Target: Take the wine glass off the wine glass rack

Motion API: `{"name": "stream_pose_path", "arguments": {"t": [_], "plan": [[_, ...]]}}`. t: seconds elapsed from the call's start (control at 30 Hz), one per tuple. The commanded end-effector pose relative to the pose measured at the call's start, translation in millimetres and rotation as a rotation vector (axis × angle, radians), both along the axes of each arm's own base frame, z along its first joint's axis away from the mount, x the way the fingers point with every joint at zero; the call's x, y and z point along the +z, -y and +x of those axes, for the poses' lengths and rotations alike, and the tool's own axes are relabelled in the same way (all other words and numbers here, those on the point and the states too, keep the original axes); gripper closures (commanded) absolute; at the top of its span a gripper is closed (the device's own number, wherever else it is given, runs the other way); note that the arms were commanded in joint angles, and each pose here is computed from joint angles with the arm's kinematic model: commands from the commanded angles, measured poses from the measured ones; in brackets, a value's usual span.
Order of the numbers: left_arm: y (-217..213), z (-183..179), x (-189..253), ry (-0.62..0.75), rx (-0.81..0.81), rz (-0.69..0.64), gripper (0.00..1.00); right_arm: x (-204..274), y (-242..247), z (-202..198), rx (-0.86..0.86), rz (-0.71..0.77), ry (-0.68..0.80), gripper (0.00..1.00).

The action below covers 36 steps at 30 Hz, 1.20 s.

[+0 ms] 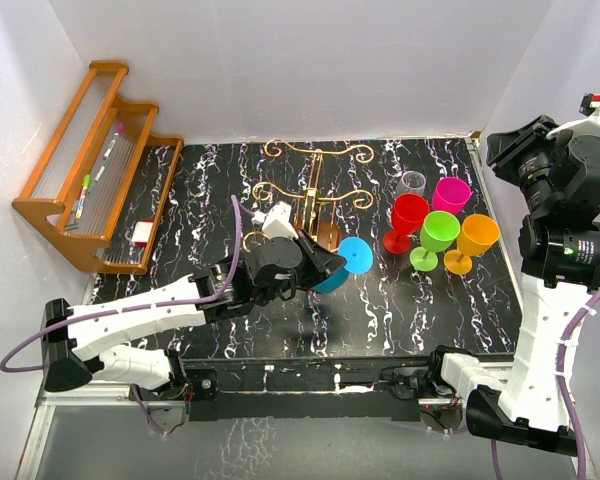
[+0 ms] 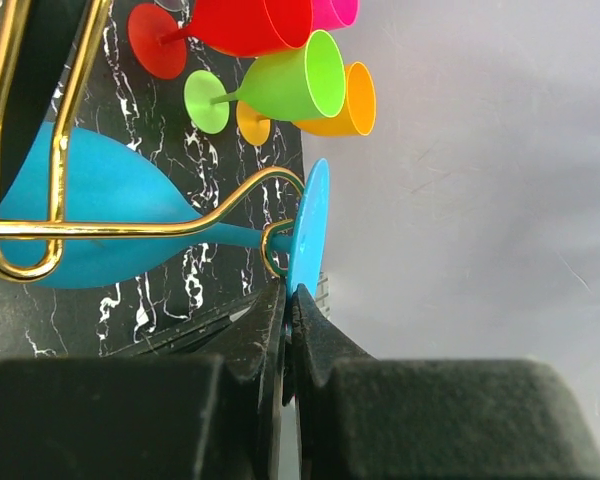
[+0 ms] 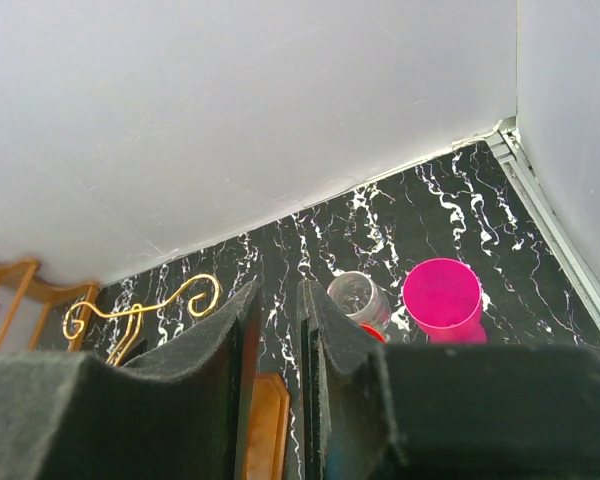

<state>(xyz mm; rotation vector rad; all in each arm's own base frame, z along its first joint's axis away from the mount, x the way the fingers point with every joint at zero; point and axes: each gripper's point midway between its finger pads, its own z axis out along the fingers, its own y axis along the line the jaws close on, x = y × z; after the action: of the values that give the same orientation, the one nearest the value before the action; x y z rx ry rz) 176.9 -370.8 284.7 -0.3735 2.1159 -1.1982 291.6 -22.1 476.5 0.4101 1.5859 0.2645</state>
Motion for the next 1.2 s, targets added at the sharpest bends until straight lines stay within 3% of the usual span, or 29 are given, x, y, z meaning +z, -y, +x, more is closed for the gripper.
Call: {"name": "stream_pose_path", "arguments": {"t": [0.0,0.73,1.17], "plan": [[9,11,18,0.037,0.018,-0.061,1.0,23,-2,-3,0.007,-0.026,0.086,0.76],[32,17,31,0.062,-0.006,-0.118,1.0,20,-2,0,0.012,-0.023,0.086,0.76],[8,21,38,0.099,0.054,-0.097,1.0,18,-5,2,0.027,-0.019,0.084,0.77]]}}
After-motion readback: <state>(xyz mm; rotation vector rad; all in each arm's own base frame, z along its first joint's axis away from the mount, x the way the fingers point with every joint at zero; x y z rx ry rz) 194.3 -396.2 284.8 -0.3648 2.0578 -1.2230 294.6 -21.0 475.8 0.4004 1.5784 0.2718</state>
